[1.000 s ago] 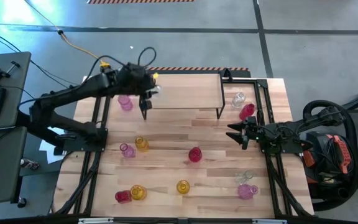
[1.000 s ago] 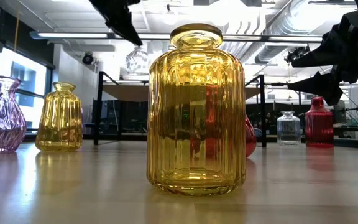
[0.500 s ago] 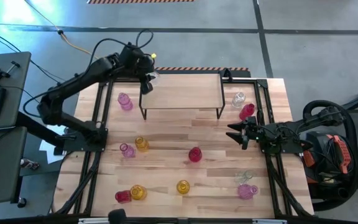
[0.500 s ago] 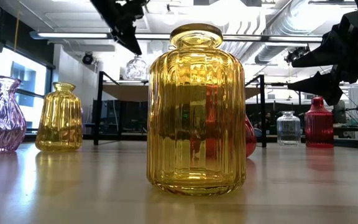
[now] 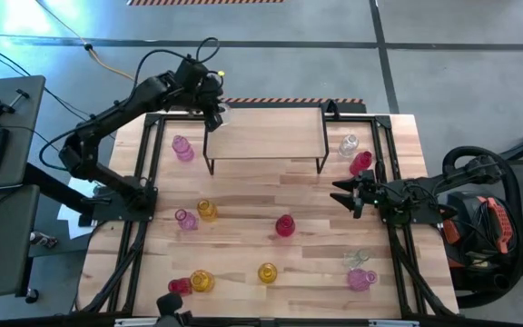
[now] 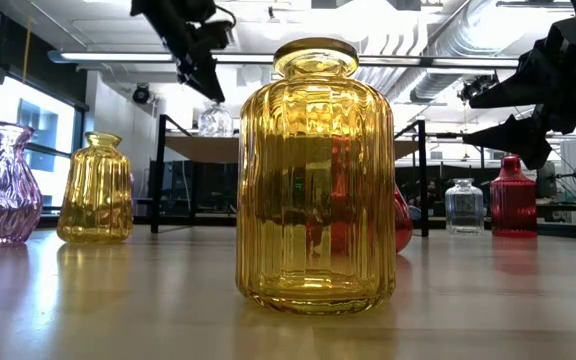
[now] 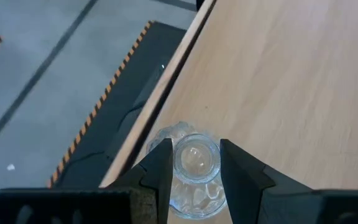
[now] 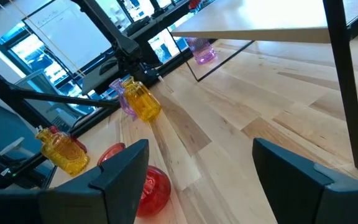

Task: Sort vases onto shelf
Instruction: Put the middle transparent vase on the shelf, then put the top red vase on the shelf

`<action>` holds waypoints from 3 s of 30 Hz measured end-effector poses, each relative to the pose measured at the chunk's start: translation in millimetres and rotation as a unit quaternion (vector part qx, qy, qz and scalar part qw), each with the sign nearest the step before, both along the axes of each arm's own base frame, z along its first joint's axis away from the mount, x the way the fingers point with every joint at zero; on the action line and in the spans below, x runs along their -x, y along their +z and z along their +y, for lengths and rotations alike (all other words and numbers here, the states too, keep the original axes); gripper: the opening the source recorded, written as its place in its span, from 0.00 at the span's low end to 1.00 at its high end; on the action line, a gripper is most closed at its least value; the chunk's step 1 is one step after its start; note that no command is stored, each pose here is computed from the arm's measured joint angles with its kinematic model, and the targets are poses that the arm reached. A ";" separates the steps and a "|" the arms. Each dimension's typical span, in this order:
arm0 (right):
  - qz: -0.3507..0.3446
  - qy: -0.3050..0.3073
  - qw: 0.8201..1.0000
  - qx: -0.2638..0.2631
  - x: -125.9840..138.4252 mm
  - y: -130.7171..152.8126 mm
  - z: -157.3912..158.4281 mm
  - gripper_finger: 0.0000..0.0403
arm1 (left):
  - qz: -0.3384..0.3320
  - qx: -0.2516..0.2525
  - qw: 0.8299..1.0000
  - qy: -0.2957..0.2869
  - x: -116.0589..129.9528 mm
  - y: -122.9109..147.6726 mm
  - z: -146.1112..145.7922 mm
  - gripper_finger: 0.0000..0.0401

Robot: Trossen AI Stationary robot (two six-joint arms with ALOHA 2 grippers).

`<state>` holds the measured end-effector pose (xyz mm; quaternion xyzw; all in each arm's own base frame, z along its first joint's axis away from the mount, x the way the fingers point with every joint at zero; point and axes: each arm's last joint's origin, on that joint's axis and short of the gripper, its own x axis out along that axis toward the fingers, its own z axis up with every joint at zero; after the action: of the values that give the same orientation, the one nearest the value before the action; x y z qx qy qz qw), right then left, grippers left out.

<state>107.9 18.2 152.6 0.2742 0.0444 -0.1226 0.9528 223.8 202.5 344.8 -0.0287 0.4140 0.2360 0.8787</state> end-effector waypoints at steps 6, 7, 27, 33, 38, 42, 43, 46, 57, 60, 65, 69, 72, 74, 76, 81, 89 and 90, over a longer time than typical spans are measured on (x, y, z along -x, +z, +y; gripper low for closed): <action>0.000 0.000 1.000 0.000 0.0 0.0 0.0 0.67 | -0.001 0.016 1.000 0.008 -1.1 -5.1 4.9 0.24; 0.000 0.000 1.000 0.000 0.0 0.0 0.0 0.67 | -0.002 0.017 1.000 0.011 -0.8 -4.9 5.2 0.24; 0.000 0.000 1.000 0.000 0.0 -0.1 0.0 0.67 | -0.007 0.031 0.999 0.024 -1.4 -9.6 11.6 0.27; 0.000 0.000 1.000 0.000 0.0 0.0 0.0 0.67 | -0.008 0.032 0.999 0.026 -1.0 -9.6 12.1 0.27; 0.000 0.000 1.000 0.000 0.0 0.0 0.0 0.67 | -0.007 0.031 0.999 0.032 -0.8 -9.6 12.3 0.29; 0.000 0.000 1.000 0.000 0.0 0.0 0.0 0.67 | -0.006 0.030 0.999 0.033 -0.7 -9.6 12.4 0.30; 0.000 0.000 1.000 0.000 0.0 -0.1 0.0 0.67 | -0.006 0.030 0.999 0.034 -0.7 -9.6 12.4 0.30; 0.000 0.000 1.000 0.000 0.0 -0.1 0.0 0.67 | -0.009 0.034 0.999 0.040 -0.7 -9.6 12.4 0.30; 0.000 0.000 1.000 0.000 0.0 0.0 0.0 0.67 | -0.006 0.028 0.999 0.045 -0.4 -9.5 12.8 0.35; 0.000 0.000 1.000 0.000 0.0 0.0 0.0 0.67 | -0.005 0.028 0.999 0.045 -0.4 -9.5 12.8 0.36; 0.000 0.000 1.000 0.000 0.0 0.0 0.0 0.67 | -0.005 0.028 0.999 0.045 -0.4 -9.5 12.8 0.36; 0.000 0.000 1.000 0.000 0.0 0.0 0.0 0.67 | -0.005 0.028 0.999 0.046 -0.3 -9.4 12.7 0.36; 0.000 0.000 1.000 0.000 0.0 -0.1 0.0 0.67 | -0.006 0.025 0.999 0.047 -0.2 -8.8 12.8 0.36; 0.000 0.000 1.000 0.000 0.0 0.0 0.0 0.67 | -0.008 0.019 0.999 0.050 0.1 -7.2 12.7 0.36; 0.000 0.000 1.000 0.000 0.0 0.0 0.0 0.67 | -0.009 0.015 0.999 0.052 0.7 -4.6 12.5 0.36; 0.000 0.000 1.000 0.000 0.0 0.1 0.0 0.67 | -0.006 0.001 0.998 0.056 2.3 10.4 11.2 0.36; 0.000 0.000 1.000 0.000 0.0 0.0 0.0 0.67 | 0.024 0.021 0.999 0.043 10.3 26.5 -9.4 0.36; 0.000 0.000 1.000 0.000 0.0 -0.1 0.0 0.67 | 0.026 0.022 0.999 0.039 11.7 28.5 -14.1 0.36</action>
<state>107.8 18.2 152.5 0.2743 0.0444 -0.1225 0.9528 212.1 188.4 373.3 -0.0581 0.4404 0.2611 0.8570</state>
